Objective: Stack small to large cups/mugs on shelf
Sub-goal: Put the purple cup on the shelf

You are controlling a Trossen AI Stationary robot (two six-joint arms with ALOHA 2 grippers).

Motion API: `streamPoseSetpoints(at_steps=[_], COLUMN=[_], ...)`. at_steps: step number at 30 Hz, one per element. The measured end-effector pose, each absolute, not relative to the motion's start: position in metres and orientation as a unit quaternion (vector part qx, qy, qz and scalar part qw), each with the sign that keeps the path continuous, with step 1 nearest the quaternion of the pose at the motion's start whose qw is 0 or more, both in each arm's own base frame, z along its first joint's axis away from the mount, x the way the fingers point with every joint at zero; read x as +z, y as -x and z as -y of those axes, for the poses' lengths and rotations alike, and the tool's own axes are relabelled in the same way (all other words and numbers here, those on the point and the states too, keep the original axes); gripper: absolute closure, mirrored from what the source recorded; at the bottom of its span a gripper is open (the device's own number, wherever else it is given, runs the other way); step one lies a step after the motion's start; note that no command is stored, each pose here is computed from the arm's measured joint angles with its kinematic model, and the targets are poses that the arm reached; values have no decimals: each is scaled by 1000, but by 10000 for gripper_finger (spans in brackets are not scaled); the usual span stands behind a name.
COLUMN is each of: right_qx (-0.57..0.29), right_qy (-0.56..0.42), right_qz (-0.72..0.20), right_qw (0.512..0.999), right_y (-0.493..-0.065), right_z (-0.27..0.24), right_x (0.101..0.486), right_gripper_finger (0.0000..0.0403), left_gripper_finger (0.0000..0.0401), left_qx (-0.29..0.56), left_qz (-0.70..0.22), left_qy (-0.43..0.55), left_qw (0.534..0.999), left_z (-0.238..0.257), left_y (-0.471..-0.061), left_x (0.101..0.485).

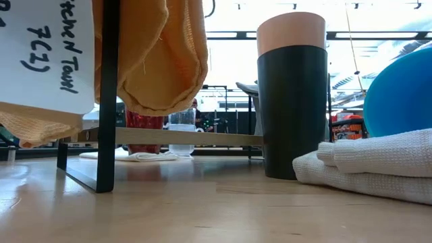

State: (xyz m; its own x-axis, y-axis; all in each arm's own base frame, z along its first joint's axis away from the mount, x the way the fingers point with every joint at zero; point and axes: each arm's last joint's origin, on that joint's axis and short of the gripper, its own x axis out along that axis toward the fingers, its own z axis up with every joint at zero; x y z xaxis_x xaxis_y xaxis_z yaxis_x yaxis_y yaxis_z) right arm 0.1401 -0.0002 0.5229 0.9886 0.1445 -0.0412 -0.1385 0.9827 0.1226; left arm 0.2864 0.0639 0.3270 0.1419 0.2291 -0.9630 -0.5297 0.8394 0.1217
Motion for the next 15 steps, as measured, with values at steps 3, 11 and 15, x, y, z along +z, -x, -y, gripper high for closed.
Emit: streamPoseSetpoints(at_steps=[3,11,15], right_qx=[70,68,57], right_qy=[-72,-93,-101], right_qz=[-30,-39,-38], right_qw=[994,993,993], right_y=[-144,-154,-155], right_z=[0,1,5], right_x=[522,520,520], right_gripper_finger=[361,362,362], left_gripper_finger=[165,162,165], left_qx=[263,251,223], left_qz=[-615,-648,-662], left_qy=[121,142,154], left_qw=[734,705,699], left_z=[-68,-84,-85], left_y=[-282,-279,-284], left_x=[327,319,312])
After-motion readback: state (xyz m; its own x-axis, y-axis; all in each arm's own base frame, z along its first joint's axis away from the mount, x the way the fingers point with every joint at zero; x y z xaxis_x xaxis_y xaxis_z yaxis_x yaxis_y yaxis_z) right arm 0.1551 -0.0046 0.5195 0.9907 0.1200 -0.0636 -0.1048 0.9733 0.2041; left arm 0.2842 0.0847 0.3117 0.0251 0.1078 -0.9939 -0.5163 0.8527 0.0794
